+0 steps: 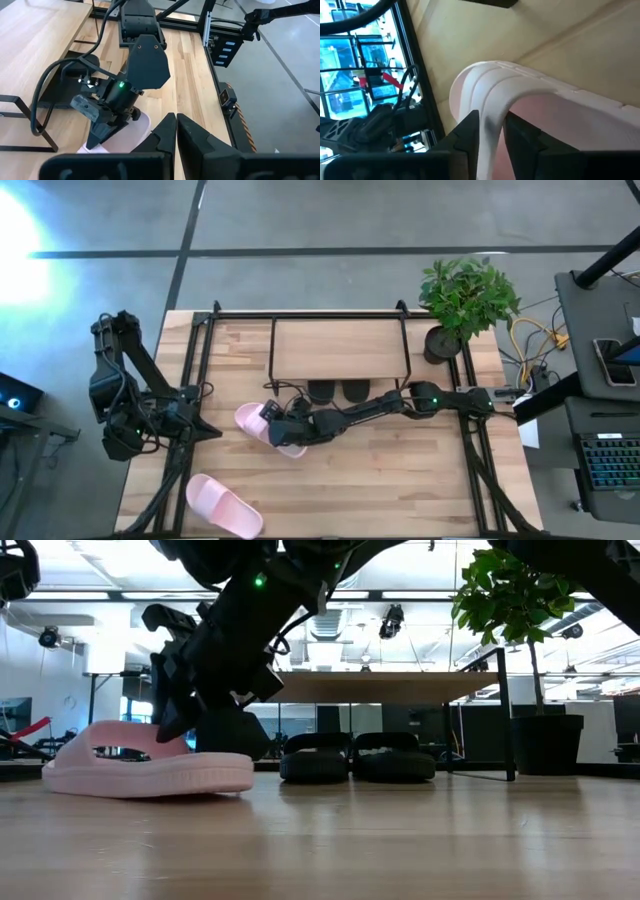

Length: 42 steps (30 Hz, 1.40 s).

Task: Pick and place slides into the shelf
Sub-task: Put the top pink slide on the shelf

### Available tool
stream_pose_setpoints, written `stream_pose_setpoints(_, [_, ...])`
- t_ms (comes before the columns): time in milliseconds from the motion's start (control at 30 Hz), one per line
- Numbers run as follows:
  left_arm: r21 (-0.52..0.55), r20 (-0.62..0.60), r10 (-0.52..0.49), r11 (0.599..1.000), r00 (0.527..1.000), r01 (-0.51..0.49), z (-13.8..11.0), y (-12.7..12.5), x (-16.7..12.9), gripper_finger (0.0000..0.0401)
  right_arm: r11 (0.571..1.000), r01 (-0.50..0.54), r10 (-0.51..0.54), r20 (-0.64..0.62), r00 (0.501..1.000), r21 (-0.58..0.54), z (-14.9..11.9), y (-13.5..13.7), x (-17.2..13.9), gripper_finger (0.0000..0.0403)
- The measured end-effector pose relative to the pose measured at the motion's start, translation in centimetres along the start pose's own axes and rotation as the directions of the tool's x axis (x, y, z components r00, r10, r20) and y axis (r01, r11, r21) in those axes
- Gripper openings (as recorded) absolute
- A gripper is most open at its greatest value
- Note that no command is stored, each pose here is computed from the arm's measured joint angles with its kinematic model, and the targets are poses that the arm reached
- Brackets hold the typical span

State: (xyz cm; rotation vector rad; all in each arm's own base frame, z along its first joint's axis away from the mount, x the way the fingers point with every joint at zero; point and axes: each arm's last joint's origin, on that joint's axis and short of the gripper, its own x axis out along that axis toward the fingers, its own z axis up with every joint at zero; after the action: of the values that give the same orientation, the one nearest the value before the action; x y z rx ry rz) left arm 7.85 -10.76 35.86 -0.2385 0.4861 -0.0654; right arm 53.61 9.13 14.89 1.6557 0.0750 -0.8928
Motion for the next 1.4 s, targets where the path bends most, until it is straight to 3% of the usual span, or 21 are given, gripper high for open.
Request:
stream_pose_setpoints(233, [0.001, 0.0, 0.001, 1.0, 1.0, -0.001, 0.0, 0.0, 0.0, 0.0, 0.998, -0.008, 0.007, -0.008, 1.0, -0.068, -0.1, 0.1, 0.0, 0.0018])
stream_pose_setpoints(433, [0.002, 0.0, 0.001, 1.0, 1.0, -0.001, 0.0, 0.0, 0.0, 0.0, 0.993, -0.05, 0.045, -0.051, 0.998, -0.106, -1.7, 0.1, -1.2, 0.001])
stream_pose_setpoints(667, [0.003, -0.001, 0.002, 1.0, 1.0, -0.002, 0.0, -0.1, 0.1, 0.0, 0.972, -0.155, 0.136, -0.119, 0.984, -0.178, -6.7, 0.7, -6.5, 0.001])
stream_pose_setpoints(833, [0.009, -0.006, 0.008, 1.0, 1.0, -0.007, -0.1, -0.3, 0.3, 0.0, 0.971, -0.2, 0.214, 0.098, 0.972, -0.132, -8.1, 1.0, -11.7, 0.0009])
stream_pose_setpoints(967, [0.011, -0.009, 0.007, 1.0, 1.0, -0.007, -0.2, -0.4, 0.4, 0.0, 0.964, -0.238, 0.261, 0.274, 0.926, -0.115, -7.7, 1.1, -15.4, 0.0009])
stream_pose_setpoints(1067, [0.011, -0.012, 0.005, 1.0, 1.0, -0.004, -0.2, -0.5, 0.4, 0.0, 0.938, -0.33, 0.347, 0.357, 0.867, -0.11, -7.1, 1.8, -17.2, 0.0009])
stream_pose_setpoints(1233, [-0.003, -0.004, -0.006, 1.0, 1.0, 0.006, -0.1, -0.7, 0.5, 0.0, 0.867, -0.467, 0.481, 0.535, 0.694, -0.174, -4.4, 5.3, -19.0, 0.0009])
stream_pose_setpoints(1300, [-0.004, -0.003, -0.007, 1.0, 1.0, 0.007, -0.1, -0.7, 0.5, 0.0, 0.867, -0.451, 0.484, 0.575, 0.66, -0.212, -2.6, 6.9, -19.5, 0.001])
stream_pose_setpoints(1400, [-0.007, -0.002, -0.008, 1.0, 1.0, 0.008, -0.1, -0.8, 0.5, 0.0, 0.895, -0.354, 0.445, 0.604, 0.662, -0.272, 1.1, 9.0, -20.4, 0.0011])
